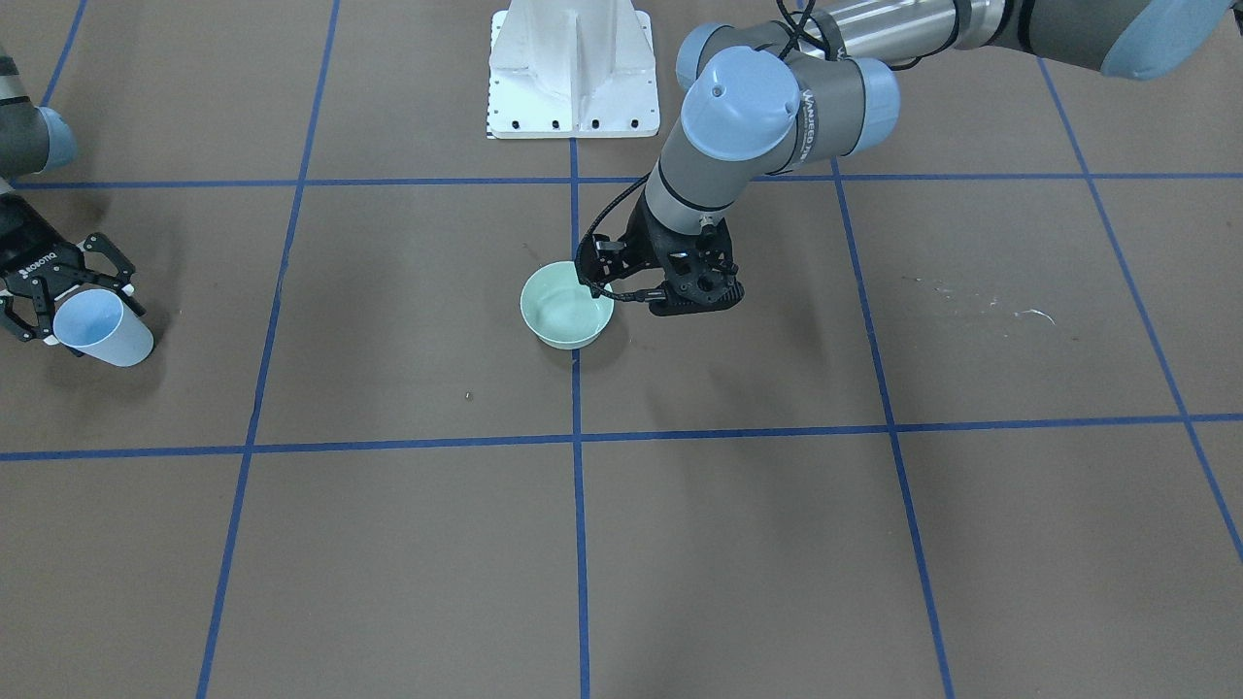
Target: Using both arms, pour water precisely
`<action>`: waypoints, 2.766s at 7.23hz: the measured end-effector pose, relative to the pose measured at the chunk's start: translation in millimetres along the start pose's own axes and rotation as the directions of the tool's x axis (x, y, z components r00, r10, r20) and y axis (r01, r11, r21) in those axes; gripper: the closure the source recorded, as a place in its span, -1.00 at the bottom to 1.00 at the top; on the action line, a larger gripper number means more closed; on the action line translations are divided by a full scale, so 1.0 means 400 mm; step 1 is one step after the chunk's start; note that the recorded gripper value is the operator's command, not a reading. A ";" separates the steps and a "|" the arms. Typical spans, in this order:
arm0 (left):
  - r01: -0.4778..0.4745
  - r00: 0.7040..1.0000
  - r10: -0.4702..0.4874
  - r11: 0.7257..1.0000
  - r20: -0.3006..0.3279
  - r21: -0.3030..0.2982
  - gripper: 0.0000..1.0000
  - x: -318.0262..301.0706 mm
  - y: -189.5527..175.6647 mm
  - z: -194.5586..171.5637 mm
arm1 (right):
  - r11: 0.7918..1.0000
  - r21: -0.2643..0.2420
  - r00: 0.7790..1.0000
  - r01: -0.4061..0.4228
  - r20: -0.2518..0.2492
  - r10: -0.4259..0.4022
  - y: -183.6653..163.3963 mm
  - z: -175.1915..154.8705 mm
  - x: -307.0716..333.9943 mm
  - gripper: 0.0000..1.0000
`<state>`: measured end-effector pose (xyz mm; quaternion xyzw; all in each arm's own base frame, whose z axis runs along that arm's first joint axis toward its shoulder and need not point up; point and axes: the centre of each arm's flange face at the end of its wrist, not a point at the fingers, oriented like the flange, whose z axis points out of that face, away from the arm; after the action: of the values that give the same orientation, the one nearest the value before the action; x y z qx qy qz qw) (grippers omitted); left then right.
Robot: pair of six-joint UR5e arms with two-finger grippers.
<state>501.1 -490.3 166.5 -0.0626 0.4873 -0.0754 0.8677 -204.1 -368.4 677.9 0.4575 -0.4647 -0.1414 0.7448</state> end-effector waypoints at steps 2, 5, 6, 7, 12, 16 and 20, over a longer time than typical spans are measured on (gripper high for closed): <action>-0.003 1.000 0.003 1.000 -0.006 0.002 -0.98 0.002 0.003 -0.008 | 1.000 0.009 1.000 0.000 0.005 0.000 -0.009 0.001 -0.006 0.95; -0.004 1.000 0.004 1.000 -0.009 0.003 -0.98 0.001 0.012 -0.033 | 0.998 0.061 0.999 0.005 0.037 -0.007 -0.080 0.023 -0.044 1.00; 0.000 1.000 0.000 1.000 -0.007 0.006 -0.98 -0.013 0.004 -0.040 | 0.997 0.072 0.999 0.005 0.043 -0.009 -0.109 0.035 -0.060 1.00; 0.006 1.000 -0.006 1.000 -0.006 0.015 -0.98 -0.038 -0.013 -0.054 | 0.998 0.067 0.999 0.003 0.040 -0.006 -0.143 0.058 -0.076 1.00; -0.051 0.997 0.046 0.993 0.056 0.102 -0.98 -0.239 -0.208 -0.138 | 0.996 -0.063 0.998 -0.058 -0.008 0.058 -0.489 0.228 -0.333 1.00; -0.119 0.984 0.099 0.984 0.148 0.129 -0.98 -0.395 -0.390 -0.167 | 0.975 -0.210 0.994 -0.069 -0.103 0.048 -0.629 0.390 -0.813 1.00; -0.168 0.967 0.141 0.979 0.213 0.115 -0.99 -0.490 -0.485 -0.175 | 0.902 -0.433 0.984 -0.006 -0.164 -0.072 -0.720 0.474 -1.064 1.00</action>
<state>327.0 -645.4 329.7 0.0260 0.3933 -0.0325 0.9185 -522.7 -358.2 232.6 0.2999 -0.3466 -0.2125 0.8630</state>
